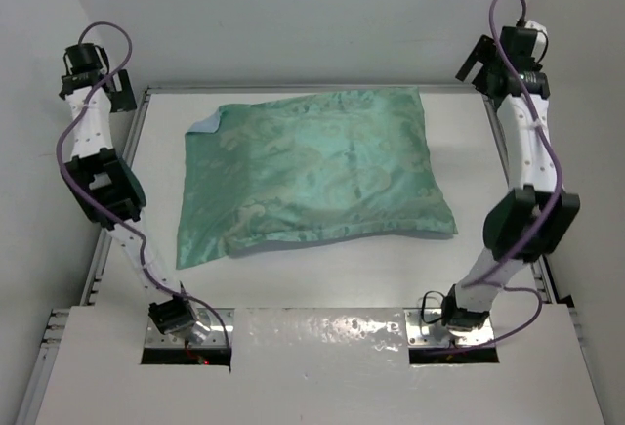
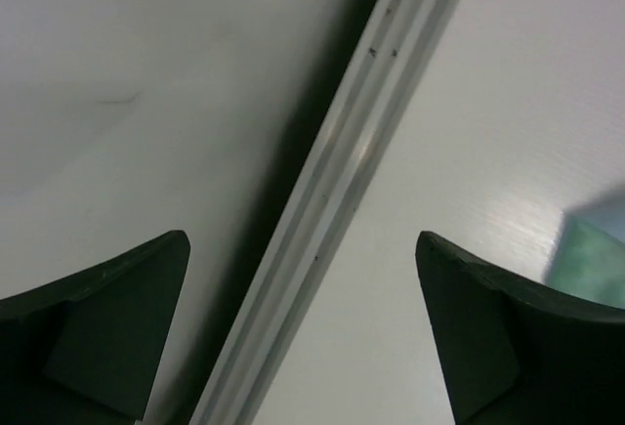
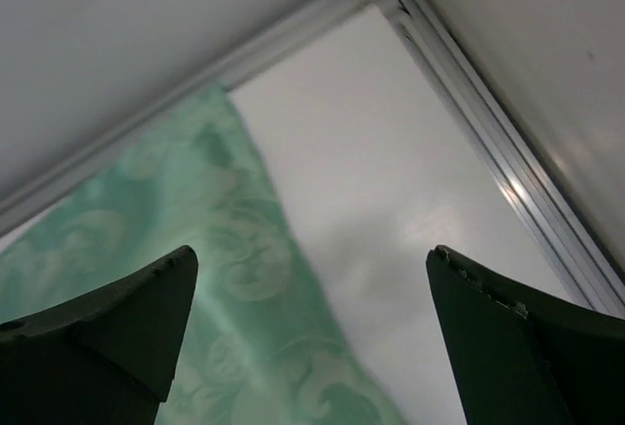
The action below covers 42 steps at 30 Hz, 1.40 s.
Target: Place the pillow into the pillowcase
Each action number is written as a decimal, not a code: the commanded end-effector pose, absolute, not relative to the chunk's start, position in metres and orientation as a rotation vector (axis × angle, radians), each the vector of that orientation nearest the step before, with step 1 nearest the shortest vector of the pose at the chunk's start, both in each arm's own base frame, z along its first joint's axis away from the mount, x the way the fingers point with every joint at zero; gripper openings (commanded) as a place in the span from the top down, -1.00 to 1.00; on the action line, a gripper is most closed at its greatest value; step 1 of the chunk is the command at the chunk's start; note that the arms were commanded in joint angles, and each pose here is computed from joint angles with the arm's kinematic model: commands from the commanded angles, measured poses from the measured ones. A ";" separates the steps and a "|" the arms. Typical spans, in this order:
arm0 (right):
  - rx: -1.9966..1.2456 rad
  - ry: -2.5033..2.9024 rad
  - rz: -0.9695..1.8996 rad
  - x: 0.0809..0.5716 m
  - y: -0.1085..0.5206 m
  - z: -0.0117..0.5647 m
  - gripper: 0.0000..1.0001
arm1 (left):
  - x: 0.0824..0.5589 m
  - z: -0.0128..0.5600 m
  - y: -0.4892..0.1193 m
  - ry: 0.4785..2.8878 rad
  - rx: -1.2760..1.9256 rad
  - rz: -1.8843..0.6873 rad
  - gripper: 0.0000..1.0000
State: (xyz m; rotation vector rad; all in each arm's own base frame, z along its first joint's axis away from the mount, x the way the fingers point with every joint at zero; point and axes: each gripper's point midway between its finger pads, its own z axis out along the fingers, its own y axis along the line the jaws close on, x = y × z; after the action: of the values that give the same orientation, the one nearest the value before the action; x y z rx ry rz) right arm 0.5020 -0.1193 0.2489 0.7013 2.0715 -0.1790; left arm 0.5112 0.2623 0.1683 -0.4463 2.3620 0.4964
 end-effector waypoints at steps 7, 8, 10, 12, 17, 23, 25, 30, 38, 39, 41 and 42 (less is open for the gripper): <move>0.387 2.068 0.194 0.420 -0.014 0.237 -0.98 | 0.498 0.179 0.098 2.343 0.345 0.106 -0.35; 0.350 2.078 0.208 0.416 -0.002 0.231 -0.98 | 0.503 0.175 0.087 2.336 0.415 0.145 -0.33; 0.224 2.120 0.266 0.406 0.040 0.216 -0.98 | 0.514 0.166 0.069 2.317 0.503 0.250 -0.37; 0.141 2.149 0.323 0.399 0.070 0.201 -0.98 | 0.544 0.170 0.065 2.252 0.479 0.298 -0.46; 0.150 2.212 0.404 0.387 0.101 0.156 -0.98 | 0.601 0.128 0.076 2.316 0.458 0.324 -0.43; 0.228 2.389 0.286 0.372 0.092 0.085 -0.98 | 0.616 0.066 0.086 2.362 0.474 0.465 -0.43; 0.262 2.445 0.282 0.363 0.092 0.066 -0.98 | 0.621 0.052 0.094 2.365 0.444 0.520 -0.41; 0.310 2.558 0.197 0.338 0.081 0.024 -0.98 | 0.628 0.044 0.130 2.342 0.258 0.671 -0.36; 0.278 2.695 0.078 0.311 0.066 -0.010 -0.98 | 0.609 0.048 0.278 2.254 -0.325 0.806 -0.21; 0.268 2.702 0.085 0.309 0.067 -0.011 -0.98 | 0.604 0.060 0.285 2.251 -0.328 0.762 -0.20; 0.250 2.702 0.097 0.310 0.068 -0.010 -0.98 | 0.593 0.057 0.277 2.293 -0.281 0.716 -0.20; 0.235 2.697 0.099 0.311 0.069 -0.008 -0.98 | 0.599 0.089 0.266 2.242 -0.246 0.649 -0.21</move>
State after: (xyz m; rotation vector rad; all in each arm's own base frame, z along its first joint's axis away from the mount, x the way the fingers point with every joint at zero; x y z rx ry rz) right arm 0.3648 0.0897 0.0389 0.2338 2.4668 0.2395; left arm 0.6114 0.2587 0.0360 -0.1888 2.2991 0.7378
